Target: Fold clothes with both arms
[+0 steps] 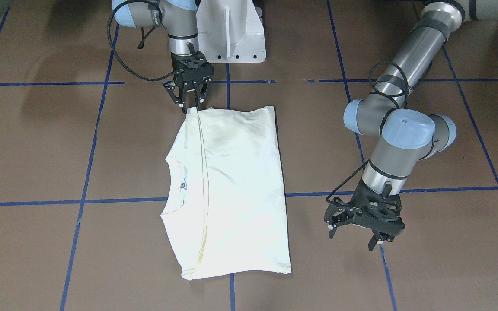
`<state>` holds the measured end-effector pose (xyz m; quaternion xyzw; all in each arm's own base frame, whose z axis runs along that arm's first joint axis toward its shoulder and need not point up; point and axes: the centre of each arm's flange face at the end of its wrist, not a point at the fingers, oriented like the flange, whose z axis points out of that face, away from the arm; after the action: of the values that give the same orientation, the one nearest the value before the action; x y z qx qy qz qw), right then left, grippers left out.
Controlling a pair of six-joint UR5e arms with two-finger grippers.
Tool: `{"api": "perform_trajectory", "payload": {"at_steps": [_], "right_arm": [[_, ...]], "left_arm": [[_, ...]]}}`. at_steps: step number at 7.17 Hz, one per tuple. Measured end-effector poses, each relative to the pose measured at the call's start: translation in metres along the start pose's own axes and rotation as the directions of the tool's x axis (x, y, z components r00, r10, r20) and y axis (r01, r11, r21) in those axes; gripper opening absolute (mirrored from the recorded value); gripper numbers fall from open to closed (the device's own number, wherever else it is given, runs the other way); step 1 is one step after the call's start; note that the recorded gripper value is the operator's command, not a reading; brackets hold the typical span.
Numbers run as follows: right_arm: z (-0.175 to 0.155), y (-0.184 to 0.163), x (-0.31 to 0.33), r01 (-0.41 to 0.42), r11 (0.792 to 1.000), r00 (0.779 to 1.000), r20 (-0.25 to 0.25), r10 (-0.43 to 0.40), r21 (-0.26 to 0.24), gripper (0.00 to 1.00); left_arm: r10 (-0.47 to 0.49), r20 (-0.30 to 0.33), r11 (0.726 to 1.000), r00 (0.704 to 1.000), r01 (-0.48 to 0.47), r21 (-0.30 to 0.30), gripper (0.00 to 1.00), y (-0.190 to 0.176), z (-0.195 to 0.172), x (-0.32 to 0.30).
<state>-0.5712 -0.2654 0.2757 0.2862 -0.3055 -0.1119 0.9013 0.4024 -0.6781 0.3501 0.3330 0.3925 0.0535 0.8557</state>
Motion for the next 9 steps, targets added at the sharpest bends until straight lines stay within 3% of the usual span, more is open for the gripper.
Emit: {"api": "perform_trajectory", "payload": {"at_steps": [2, 3, 4, 9], "right_arm": [[-0.0005, -0.0004, -0.0007, 0.000, 1.000, 1.000, 0.000, 0.000, 0.003, 0.46], [-0.0003, -0.0005, -0.0006, 0.001, 1.000, 1.000, -0.002, -0.001, 0.004, 0.30], [0.0000, 0.0003, -0.0017, 0.004, 1.000, 1.000, -0.004, -0.003, 0.007, 0.00], [0.0002, -0.0052, 0.0014, -0.010, 1.000, 1.000, -0.014, 0.011, 0.024, 0.00]], "left_arm": [[0.000, 0.000, 1.000, 1.000, 0.000, 0.000, 1.00, 0.0001, 0.0002, -0.0001], [0.000, 0.000, 1.000, 1.000, 0.000, -0.001, 1.00, 0.0002, 0.0003, -0.0002], [0.000, 0.001, 1.000, 1.000, 0.000, -0.001, 1.00, 0.0003, 0.0004, -0.0003], [-0.001, 0.000, 1.000, 1.000, 0.001, 0.000, 1.00, 0.0000, 0.0001, 0.0000]]}}
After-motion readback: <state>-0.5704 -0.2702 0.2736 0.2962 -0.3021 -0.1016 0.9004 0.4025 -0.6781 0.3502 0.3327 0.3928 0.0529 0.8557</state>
